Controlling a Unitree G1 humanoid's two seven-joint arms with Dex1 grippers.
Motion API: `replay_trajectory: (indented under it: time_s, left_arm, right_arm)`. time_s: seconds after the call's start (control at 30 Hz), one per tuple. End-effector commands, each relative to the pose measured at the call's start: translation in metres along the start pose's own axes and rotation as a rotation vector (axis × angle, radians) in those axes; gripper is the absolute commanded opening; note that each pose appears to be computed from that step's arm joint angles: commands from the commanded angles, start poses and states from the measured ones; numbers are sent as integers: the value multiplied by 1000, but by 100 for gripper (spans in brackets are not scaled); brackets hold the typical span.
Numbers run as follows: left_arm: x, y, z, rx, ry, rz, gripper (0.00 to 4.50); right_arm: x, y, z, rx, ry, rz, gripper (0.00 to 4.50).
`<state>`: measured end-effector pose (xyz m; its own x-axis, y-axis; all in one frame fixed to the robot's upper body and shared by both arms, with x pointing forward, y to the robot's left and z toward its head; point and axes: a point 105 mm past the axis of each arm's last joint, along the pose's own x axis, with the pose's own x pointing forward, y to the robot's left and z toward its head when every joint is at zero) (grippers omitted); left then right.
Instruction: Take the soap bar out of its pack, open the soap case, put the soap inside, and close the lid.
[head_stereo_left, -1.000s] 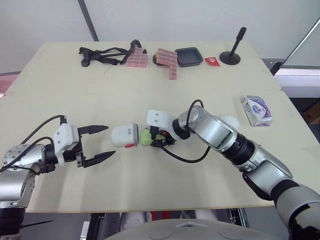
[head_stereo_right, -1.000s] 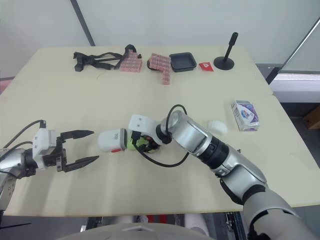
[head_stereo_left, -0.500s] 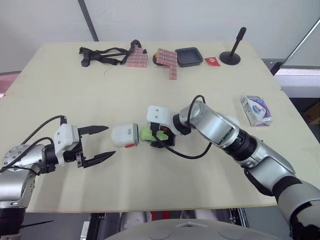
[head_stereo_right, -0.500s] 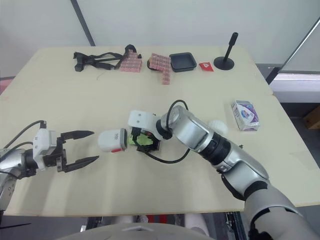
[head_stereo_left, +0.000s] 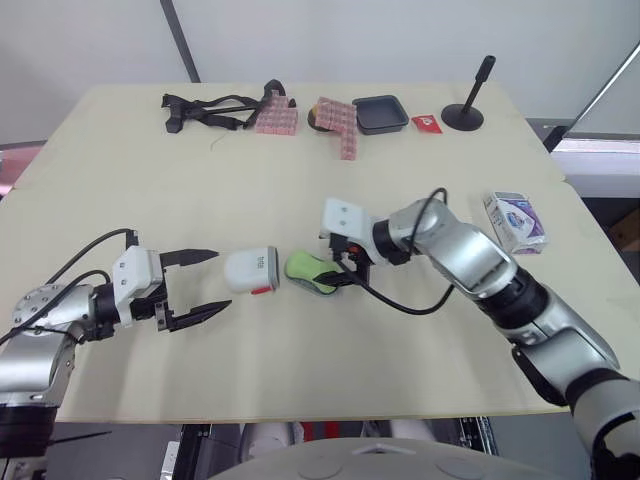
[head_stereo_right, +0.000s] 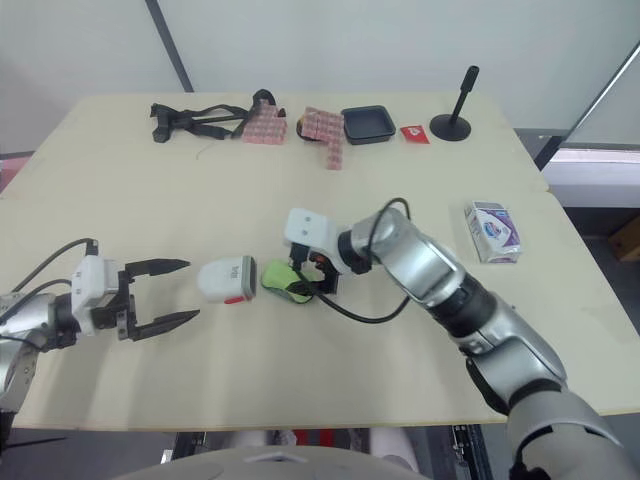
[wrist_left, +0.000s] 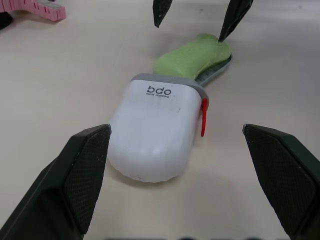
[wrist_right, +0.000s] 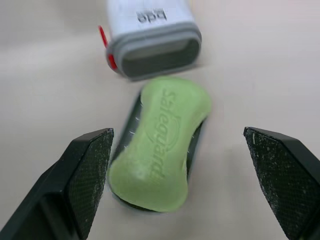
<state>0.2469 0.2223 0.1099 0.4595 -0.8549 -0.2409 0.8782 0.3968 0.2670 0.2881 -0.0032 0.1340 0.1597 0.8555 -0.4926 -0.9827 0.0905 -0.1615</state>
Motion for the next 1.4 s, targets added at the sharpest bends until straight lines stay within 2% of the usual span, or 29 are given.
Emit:
replay_trajectory:
  time_s: [0.03,0.17,0.5,0.73,1.0,1.4]
  left_arm:
    - [-1,6,5,47,25,-28,450]
    - [5,10,5,73,62,-81,450]
    - [28,24,10,126,145,-178,450]
    - [39,24,5,158,195,-224,450]
    - [48,29,3,193,214,-238,450]
    - [57,30,-6,246,259,-274,450]
  right_arm:
    - [-26,1,17,-87,-204,-3,447]
    - [-54,8,9,-84,-364,-12,447]
    - [-96,16,-43,-53,-469,-103,447]
    - [-96,30,-77,-1,-478,-166,447]
    - [-96,44,-103,64,-458,-215,447]
    - [-98,40,-105,65,-459,-244,447]
